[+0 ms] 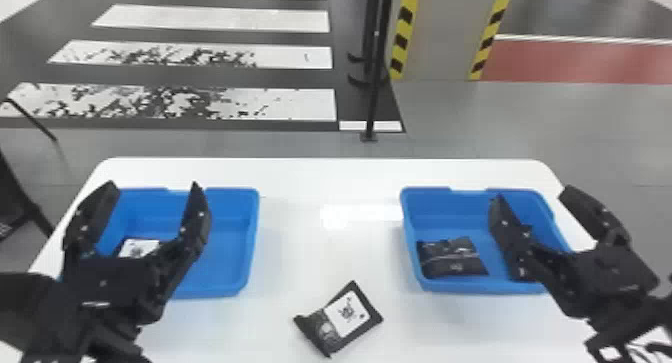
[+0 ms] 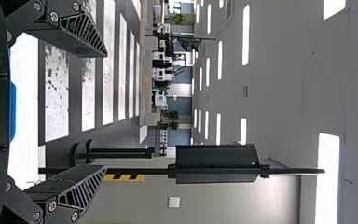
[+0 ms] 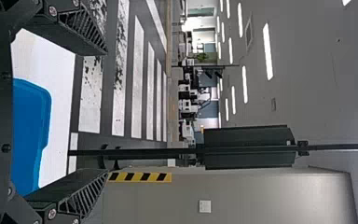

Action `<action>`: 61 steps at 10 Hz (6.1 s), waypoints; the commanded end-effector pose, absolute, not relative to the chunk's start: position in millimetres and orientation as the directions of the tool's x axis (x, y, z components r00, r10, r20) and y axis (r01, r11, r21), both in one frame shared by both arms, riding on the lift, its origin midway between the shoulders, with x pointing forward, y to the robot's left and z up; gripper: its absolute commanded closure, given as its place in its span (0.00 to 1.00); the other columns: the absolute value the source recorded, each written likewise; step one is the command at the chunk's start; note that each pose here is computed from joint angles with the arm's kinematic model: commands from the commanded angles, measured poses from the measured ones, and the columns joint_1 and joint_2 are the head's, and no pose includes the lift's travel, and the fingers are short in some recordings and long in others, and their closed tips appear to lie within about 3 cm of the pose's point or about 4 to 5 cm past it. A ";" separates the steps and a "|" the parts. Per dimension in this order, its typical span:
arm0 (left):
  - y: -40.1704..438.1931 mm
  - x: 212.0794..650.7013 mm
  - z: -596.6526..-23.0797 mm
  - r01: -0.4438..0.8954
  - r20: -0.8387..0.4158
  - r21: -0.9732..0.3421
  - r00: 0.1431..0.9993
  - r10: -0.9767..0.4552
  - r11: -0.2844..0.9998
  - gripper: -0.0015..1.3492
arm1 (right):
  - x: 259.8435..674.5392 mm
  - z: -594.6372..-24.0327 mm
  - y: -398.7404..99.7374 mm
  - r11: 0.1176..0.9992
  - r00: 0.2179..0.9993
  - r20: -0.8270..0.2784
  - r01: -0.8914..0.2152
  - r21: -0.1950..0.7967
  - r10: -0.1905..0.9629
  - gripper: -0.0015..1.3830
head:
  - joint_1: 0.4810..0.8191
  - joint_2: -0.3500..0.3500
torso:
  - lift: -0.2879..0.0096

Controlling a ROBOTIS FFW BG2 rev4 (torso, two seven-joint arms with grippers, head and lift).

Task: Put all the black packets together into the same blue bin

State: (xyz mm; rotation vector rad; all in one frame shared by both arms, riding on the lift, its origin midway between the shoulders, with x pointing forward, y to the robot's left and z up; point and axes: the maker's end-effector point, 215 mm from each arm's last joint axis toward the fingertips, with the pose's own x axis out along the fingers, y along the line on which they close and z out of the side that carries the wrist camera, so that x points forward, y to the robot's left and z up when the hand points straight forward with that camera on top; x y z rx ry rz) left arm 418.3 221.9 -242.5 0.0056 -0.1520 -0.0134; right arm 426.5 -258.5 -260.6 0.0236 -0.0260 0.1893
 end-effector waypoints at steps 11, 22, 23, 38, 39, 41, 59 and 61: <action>224.8 419.8 -244.5 0.005 0.148 0.019 0.989 -0.008 1.000 0.14 | 439.6 -295.5 -178.8 0.891 0.887 -0.088 -0.450 0.050 0.453 0.09 | 0.63 0.52 | 0.60; 222.2 423.6 -251.9 0.007 0.133 0.011 0.991 -0.009 1.000 0.14 | 428.3 -487.4 -45.1 0.514 0.298 -0.547 -0.806 0.295 0.782 0.09 | 0.63 0.81 | 0.60; 222.2 423.7 -253.3 0.007 0.131 0.011 0.991 -0.009 1.000 0.14 | 425.1 -492.0 -38.9 0.493 0.272 -0.555 -0.817 0.300 0.787 0.09 | 0.63 0.83 | 0.60; 227.5 424.7 -264.5 -0.002 0.111 0.006 0.994 0.001 1.000 0.14 | 409.1 -516.0 -51.3 0.520 0.157 -0.764 -0.814 0.258 0.626 0.77 | 0.63 0.84 | 0.60; 227.5 424.7 -264.5 -0.002 0.111 0.006 0.994 0.001 1.000 0.14 | 409.3 -516.0 -52.0 0.524 0.161 -0.768 -0.813 0.253 0.620 0.77 | 0.63 0.84 | 0.60; 227.5 424.5 -264.3 -0.002 0.114 0.008 0.993 0.001 1.000 0.14 | 411.8 -514.2 -54.8 0.533 0.177 -0.775 -0.814 0.231 0.606 0.79 | 0.63 0.83 | 0.60; 242.8 418.4 -250.6 -0.031 0.175 0.003 0.984 0.030 1.000 0.14 | 463.1 -344.1 -282.9 0.923 0.851 -0.430 -0.374 -0.093 0.302 0.07 | 0.63 0.36 | 0.60; 252.1 417.0 -254.5 -0.045 0.166 0.012 0.985 0.042 0.999 0.14 | 437.3 -319.1 -258.8 0.931 0.904 -0.274 -0.358 -0.067 0.328 0.12 | 0.63 0.42 | 0.60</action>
